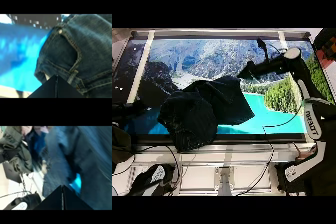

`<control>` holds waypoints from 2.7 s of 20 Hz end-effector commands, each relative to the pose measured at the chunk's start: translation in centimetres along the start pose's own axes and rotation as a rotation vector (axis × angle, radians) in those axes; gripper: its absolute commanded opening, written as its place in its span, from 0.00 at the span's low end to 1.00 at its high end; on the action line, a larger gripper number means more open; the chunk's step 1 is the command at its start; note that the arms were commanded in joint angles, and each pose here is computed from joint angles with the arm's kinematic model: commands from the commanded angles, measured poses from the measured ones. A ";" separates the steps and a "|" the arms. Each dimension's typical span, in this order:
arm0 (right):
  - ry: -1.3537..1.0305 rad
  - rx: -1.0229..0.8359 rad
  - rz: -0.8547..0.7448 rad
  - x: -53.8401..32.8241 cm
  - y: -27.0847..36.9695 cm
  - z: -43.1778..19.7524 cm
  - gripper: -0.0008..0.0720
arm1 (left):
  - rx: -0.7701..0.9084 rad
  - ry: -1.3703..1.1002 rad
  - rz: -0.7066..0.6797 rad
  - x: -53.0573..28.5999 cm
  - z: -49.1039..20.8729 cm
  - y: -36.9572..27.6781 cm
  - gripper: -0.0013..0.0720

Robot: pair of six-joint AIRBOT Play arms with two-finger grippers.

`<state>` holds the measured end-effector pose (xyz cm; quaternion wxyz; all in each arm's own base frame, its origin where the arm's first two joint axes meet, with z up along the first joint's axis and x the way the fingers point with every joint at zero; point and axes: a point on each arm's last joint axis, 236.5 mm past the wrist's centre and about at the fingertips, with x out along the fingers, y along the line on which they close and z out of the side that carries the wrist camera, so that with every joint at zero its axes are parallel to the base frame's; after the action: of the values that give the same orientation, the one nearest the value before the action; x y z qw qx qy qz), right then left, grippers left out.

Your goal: Fold the clothes and pants, and hang the long-sleeved shirts on hangers.

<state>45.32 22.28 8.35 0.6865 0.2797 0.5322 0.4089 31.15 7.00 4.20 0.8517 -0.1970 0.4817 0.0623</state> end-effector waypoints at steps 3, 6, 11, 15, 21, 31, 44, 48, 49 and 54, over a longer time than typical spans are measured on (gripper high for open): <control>-0.079 0.185 0.042 -1.4 -4.4 -5.7 0.04 | -0.126 0.073 -0.047 2.6 -2.0 1.0 0.31; -0.032 0.224 0.012 -1.2 -5.3 -9.0 0.05 | -0.203 0.169 -0.062 5.2 -3.4 1.3 0.94; -0.005 0.261 0.008 -1.2 -5.2 -9.6 0.86 | -0.252 0.297 -0.056 8.9 -5.7 2.6 0.88; 0.016 0.261 0.021 -1.2 -4.9 -10.1 0.89 | -0.276 0.311 -0.042 10.7 -6.1 3.5 0.88; 0.020 0.268 0.024 -1.2 -4.8 -10.2 0.89 | -0.272 0.332 -0.057 11.7 -6.5 2.6 0.67; 0.058 0.235 -0.033 -1.3 -6.1 -11.2 0.04 | -0.235 0.198 -0.160 11.5 -1.7 -0.9 0.06; -0.102 0.414 -0.090 0.7 -10.1 -14.7 0.04 | 0.004 -0.169 0.111 2.6 15.2 1.6 0.05; -0.153 0.565 -0.153 0.7 -11.3 -19.6 0.04 | 0.042 -0.156 0.105 4.0 15.0 0.5 0.06; -0.142 0.623 -0.181 0.8 -11.9 -21.0 0.07 | 0.049 -0.159 0.102 4.1 15.1 0.2 0.06; -0.199 0.700 -0.243 0.5 -13.9 -21.1 0.64 | 0.067 -0.154 0.092 4.3 14.9 -0.7 0.06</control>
<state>28.54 15.50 -8.09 0.6341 0.4581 0.6092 0.1302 45.26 12.29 7.60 0.8872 -0.1460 0.4252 0.1040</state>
